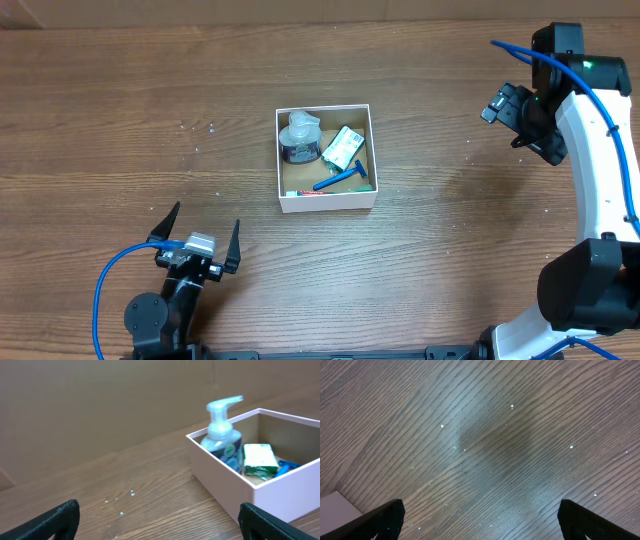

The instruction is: Pack container

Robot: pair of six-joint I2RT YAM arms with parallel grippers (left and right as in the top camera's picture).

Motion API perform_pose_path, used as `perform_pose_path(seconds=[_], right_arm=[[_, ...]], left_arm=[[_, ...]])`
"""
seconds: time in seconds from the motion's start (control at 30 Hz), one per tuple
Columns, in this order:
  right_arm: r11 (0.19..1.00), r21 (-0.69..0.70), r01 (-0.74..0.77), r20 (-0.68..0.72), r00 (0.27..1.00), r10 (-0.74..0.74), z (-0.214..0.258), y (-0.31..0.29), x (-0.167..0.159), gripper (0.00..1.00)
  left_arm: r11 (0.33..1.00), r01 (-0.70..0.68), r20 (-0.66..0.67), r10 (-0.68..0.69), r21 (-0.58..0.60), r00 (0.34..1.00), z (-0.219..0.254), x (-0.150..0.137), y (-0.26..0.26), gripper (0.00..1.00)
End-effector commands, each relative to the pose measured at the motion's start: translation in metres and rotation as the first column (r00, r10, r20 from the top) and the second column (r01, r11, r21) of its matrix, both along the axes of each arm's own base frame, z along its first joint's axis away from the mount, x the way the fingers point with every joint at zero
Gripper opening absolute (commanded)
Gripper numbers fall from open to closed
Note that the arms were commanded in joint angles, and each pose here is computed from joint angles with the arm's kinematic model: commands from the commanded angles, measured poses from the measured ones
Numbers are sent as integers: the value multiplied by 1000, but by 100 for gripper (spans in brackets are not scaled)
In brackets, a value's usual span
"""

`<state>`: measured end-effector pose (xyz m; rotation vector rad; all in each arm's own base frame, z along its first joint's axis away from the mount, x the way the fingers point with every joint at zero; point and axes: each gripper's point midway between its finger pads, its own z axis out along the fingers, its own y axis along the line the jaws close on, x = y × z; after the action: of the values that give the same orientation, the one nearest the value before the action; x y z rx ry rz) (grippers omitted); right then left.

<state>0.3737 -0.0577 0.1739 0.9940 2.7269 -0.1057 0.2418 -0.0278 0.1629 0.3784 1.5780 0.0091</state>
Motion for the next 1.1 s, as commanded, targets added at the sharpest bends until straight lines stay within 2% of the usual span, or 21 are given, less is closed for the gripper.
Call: perform_pose_path(seconds=[0.0, 0.57, 0.63, 0.7, 0.8, 0.9, 1.07], right_arm=[[1000, -14, 7, 10, 1000, -7, 3, -1, 1, 100], [1000, -14, 7, 10, 1000, -7, 3, -1, 1, 100], [1000, -17, 2, 39, 999, -2, 14, 1, 0, 100], [999, -24, -22, 128, 991, 25, 45, 11, -7, 100], [996, -40, -78, 323, 942, 87, 113, 34, -33, 100], [994, -57, -97, 531, 840, 112, 182, 43, -81, 100], [994, -83, -71, 697, 709, 109, 231, 37, -155, 100]], left_arm=[[1000, -27, 6, 27, -12, 1000, 1, 0, 5, 100], [1000, -27, 6, 27, -13, 1000, 1, 0, 5, 100], [1000, -27, 6, 27, -13, 1000, 1, 0, 5, 100], [1000, -27, 6, 27, -13, 1000, 1, 0, 5, 100], [1000, -27, 6, 27, -13, 1000, 1, 0, 5, 100], [1000, -27, 6, 27, -13, 1000, 1, 0, 5, 100], [1000, -27, 6, 27, -13, 1000, 1, 0, 5, 100]])
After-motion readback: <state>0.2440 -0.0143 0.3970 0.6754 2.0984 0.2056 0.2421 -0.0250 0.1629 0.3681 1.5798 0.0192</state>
